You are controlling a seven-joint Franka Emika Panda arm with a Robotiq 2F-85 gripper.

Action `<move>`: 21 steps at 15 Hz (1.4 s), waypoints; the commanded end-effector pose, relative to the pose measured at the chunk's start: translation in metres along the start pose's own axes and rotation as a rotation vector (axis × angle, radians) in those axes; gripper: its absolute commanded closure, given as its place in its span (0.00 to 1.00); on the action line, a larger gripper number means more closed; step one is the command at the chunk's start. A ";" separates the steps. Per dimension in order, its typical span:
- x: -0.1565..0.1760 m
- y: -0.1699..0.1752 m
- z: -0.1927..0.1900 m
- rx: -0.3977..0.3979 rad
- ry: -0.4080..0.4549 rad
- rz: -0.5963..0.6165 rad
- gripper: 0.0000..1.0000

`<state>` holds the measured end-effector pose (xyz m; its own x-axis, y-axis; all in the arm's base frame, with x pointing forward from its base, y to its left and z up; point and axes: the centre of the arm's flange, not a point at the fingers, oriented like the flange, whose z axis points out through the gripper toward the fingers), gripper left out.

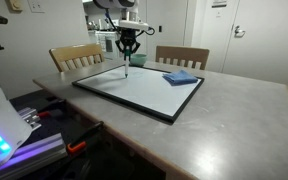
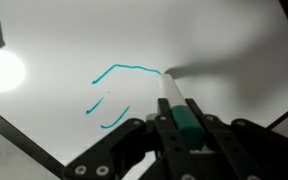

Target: Take the marker out of the bowl and use it to write on the board

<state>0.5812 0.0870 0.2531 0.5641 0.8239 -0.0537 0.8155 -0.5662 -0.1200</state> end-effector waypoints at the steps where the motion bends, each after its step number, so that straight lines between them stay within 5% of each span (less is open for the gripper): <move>1: 0.011 0.009 0.000 0.028 0.006 -0.022 0.95; 21: 0.055 0.028 0.001 0.048 0.033 -0.089 0.95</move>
<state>0.6251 0.1123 0.2523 0.5088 0.8607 -0.0174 0.8514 -0.5061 -0.1381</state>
